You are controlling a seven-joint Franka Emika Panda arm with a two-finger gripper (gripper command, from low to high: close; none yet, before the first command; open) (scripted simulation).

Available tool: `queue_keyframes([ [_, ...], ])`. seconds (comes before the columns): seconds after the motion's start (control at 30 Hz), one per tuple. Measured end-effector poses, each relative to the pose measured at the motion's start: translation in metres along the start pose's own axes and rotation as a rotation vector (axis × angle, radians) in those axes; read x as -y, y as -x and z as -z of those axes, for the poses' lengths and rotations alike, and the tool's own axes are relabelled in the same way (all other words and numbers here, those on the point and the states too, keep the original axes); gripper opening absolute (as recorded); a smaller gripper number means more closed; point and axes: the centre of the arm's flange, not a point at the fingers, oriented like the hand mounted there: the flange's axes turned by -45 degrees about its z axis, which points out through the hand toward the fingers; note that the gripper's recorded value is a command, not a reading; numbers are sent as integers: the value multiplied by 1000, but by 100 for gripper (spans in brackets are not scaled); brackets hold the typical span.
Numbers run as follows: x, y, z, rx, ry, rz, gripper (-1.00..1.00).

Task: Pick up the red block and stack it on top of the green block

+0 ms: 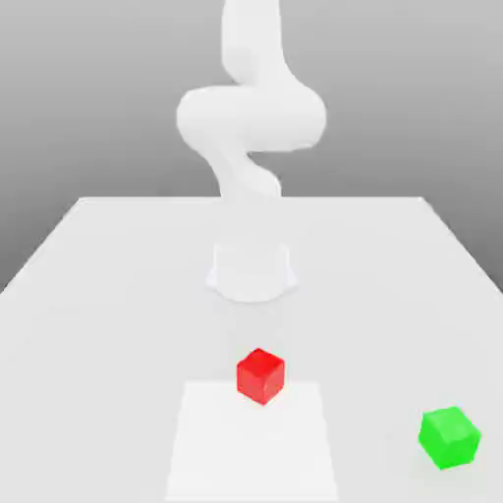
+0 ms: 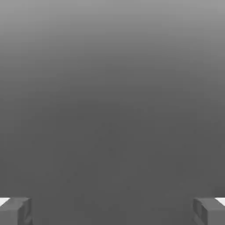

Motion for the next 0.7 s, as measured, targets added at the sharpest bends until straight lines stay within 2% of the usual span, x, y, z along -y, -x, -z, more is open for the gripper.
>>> queue_keyframes([
  [0.3, 9, 122, -192, 325, 84, -239, 0],
  [0.57, -12, 310, -297, 643, 230, -537, 0],
  [0.7, -15, 341, -316, 680, 260, -578, 0],
])
